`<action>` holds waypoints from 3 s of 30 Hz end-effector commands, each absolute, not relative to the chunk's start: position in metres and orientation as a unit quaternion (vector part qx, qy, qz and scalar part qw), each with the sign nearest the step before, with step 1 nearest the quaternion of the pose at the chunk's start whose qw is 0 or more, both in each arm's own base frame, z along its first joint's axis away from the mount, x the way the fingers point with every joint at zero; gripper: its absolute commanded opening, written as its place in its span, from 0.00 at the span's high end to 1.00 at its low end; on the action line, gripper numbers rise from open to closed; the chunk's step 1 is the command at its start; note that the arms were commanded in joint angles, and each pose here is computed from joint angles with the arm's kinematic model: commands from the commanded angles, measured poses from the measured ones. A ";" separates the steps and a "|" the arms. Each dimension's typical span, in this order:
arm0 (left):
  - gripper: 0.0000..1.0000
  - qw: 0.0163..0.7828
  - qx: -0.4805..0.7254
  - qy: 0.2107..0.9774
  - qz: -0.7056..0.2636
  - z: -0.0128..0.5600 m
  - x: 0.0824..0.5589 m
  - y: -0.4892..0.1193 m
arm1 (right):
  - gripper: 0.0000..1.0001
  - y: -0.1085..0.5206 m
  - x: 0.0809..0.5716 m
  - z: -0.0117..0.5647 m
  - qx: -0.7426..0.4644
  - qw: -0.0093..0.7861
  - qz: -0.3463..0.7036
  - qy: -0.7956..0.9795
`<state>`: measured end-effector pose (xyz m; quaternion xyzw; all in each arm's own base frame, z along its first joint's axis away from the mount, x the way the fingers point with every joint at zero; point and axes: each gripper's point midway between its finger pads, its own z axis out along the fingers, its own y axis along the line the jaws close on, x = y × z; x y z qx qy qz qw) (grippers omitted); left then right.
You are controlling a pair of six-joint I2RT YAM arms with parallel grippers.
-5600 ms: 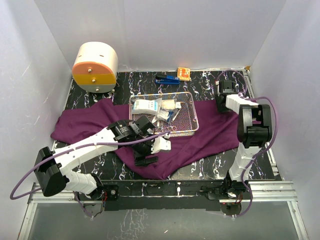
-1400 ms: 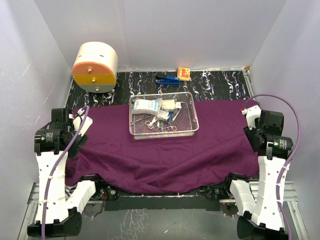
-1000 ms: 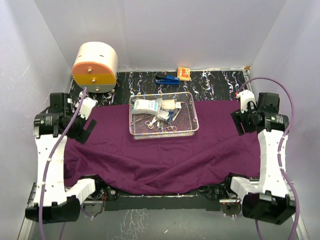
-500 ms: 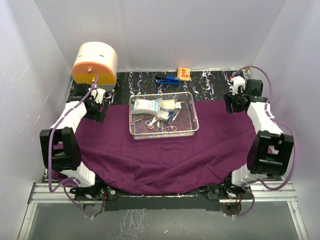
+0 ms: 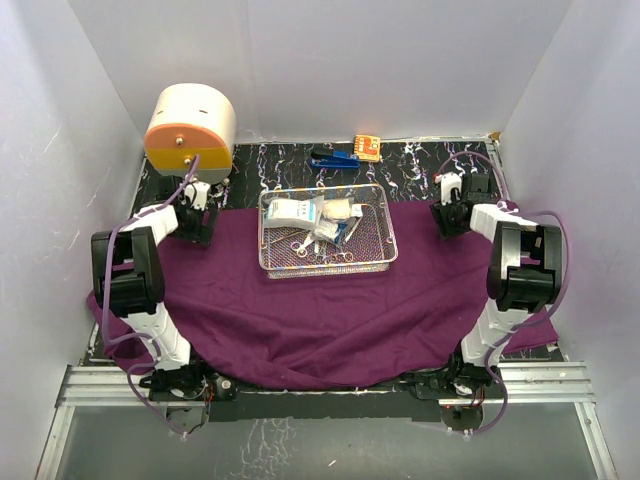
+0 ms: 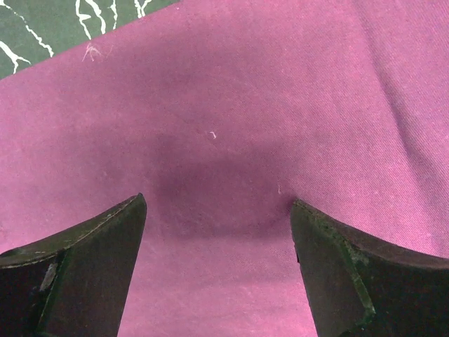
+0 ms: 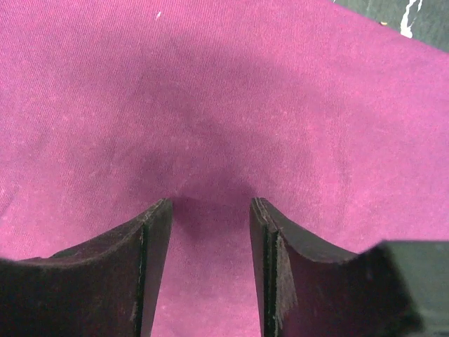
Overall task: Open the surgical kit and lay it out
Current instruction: Smooth out the surgical kit at the center of the board.
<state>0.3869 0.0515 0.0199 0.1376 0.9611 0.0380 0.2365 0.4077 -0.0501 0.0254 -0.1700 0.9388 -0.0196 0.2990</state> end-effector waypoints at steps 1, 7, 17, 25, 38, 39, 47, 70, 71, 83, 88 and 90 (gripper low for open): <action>0.18 0.220 0.138 0.964 0.048 0.001 0.383 0.060 | 0.55 -0.065 0.406 0.008 -0.175 0.291 -0.055 0.939; 0.18 0.196 0.141 0.968 0.065 -0.022 0.378 0.070 | 0.58 -0.069 0.393 -0.015 -0.172 0.262 -0.064 0.947; 0.19 0.189 0.133 0.970 0.075 -0.038 0.398 0.079 | 0.62 -0.078 0.404 -0.033 -0.153 0.237 -0.073 0.957; 0.19 0.190 0.110 0.972 0.084 -0.045 0.415 0.092 | 0.63 -0.090 0.414 -0.038 -0.131 0.225 -0.096 0.961; 0.19 0.197 0.097 0.970 0.099 -0.047 0.436 0.110 | 0.61 -0.100 0.407 -0.045 -0.095 0.195 -0.113 0.970; 0.19 0.196 0.094 0.971 0.098 -0.047 0.434 0.113 | 0.61 -0.100 0.407 -0.046 -0.093 0.191 -0.111 0.971; 0.20 0.192 0.081 0.974 0.094 -0.051 0.423 0.122 | 0.59 -0.103 0.398 -0.046 -0.089 0.172 -0.112 0.975; 0.19 0.358 0.044 0.931 -0.045 0.064 0.456 0.066 | 0.45 -0.026 0.459 0.066 -0.138 0.349 0.039 0.926; 0.19 0.360 0.043 0.931 -0.047 0.063 0.457 0.066 | 0.45 -0.025 0.462 0.066 -0.140 0.351 0.037 0.925; 0.18 0.349 0.046 0.936 -0.024 0.023 0.472 0.074 | 0.45 -0.034 0.492 0.029 -0.146 0.334 0.005 0.931; 0.19 0.326 0.052 0.944 0.019 0.002 0.462 0.089 | 0.46 -0.042 0.478 0.004 -0.153 0.305 -0.014 0.940; 0.19 0.316 0.054 0.947 0.036 -0.006 0.457 0.094 | 0.47 -0.044 0.471 -0.007 -0.152 0.292 -0.018 0.944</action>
